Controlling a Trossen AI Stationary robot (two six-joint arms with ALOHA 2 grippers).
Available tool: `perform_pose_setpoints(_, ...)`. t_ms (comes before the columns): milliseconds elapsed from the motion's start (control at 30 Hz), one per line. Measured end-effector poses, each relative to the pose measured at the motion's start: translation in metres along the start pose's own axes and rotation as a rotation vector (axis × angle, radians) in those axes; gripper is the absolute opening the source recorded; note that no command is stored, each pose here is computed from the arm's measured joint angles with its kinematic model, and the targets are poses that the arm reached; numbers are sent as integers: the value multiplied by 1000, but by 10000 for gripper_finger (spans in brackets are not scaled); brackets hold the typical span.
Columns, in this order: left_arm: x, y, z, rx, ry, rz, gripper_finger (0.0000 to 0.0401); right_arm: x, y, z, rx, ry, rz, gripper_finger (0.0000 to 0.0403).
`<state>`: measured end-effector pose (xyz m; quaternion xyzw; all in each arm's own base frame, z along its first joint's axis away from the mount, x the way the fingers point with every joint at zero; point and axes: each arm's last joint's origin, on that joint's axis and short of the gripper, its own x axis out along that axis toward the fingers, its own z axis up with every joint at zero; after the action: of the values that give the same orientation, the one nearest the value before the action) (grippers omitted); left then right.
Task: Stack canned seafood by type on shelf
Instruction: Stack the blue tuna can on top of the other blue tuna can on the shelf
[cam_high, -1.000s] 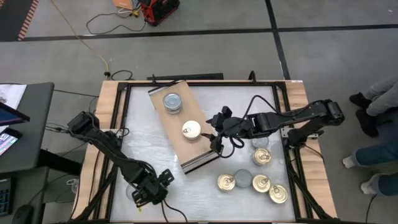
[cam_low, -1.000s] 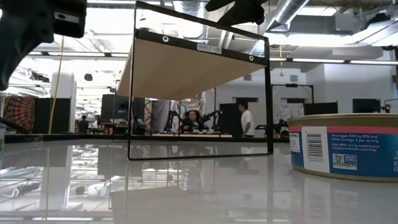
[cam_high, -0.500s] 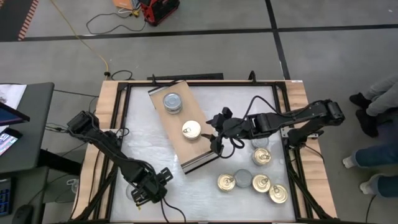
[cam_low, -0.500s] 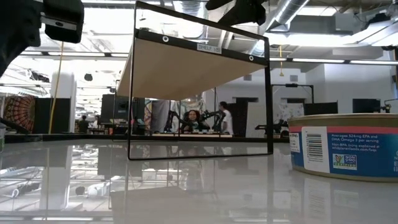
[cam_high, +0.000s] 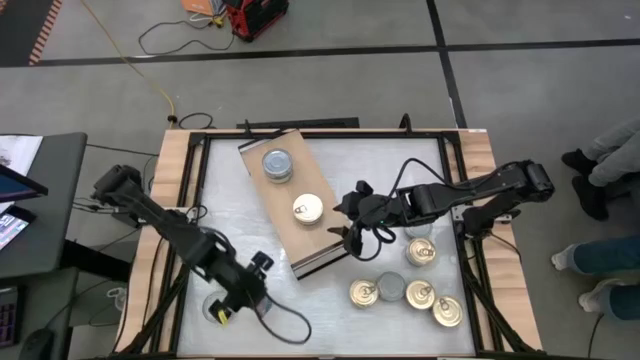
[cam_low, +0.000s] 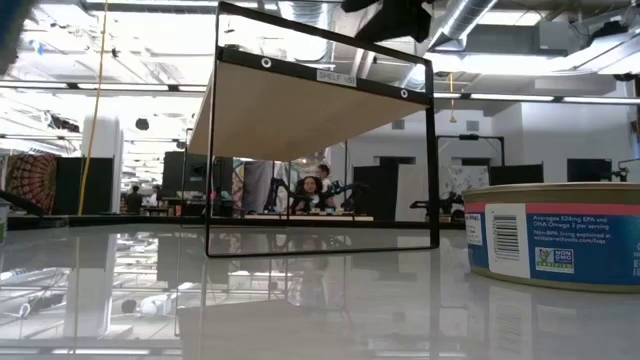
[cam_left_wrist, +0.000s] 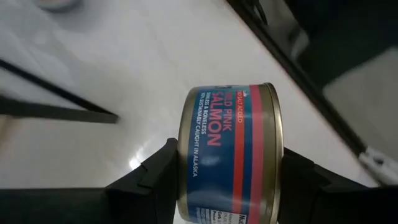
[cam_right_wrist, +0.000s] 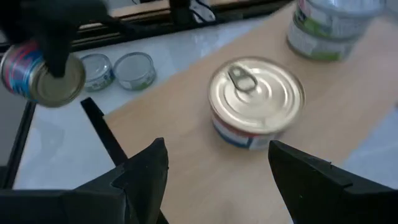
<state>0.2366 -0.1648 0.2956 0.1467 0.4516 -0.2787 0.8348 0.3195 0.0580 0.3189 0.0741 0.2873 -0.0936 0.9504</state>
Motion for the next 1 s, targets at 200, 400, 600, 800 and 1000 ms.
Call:
perform_pose_setpoints(200, -48, 17, -1, -101, -188, 150, 187, -2, 9, 7, -88, -89, 34, 301)
perform_pose_setpoints(400, -87, 40, -5, -222, -367, 404, 189, -4, 11, 12, -119, -141, 49, 301)
perform_pose_setpoints(600, -108, 75, -9, -442, -504, 593, 190, 0, 0, 15, -97, -128, 64, 301)
perform_pose_setpoints(800, -115, 116, -14, -643, -607, 581, 191, 5, -17, 18, -73, -97, 79, 301)
perform_pose_setpoints(1000, -104, 157, -24, -785, -609, 471, 191, -10, -41, 24, -42, -84, 47, 301)
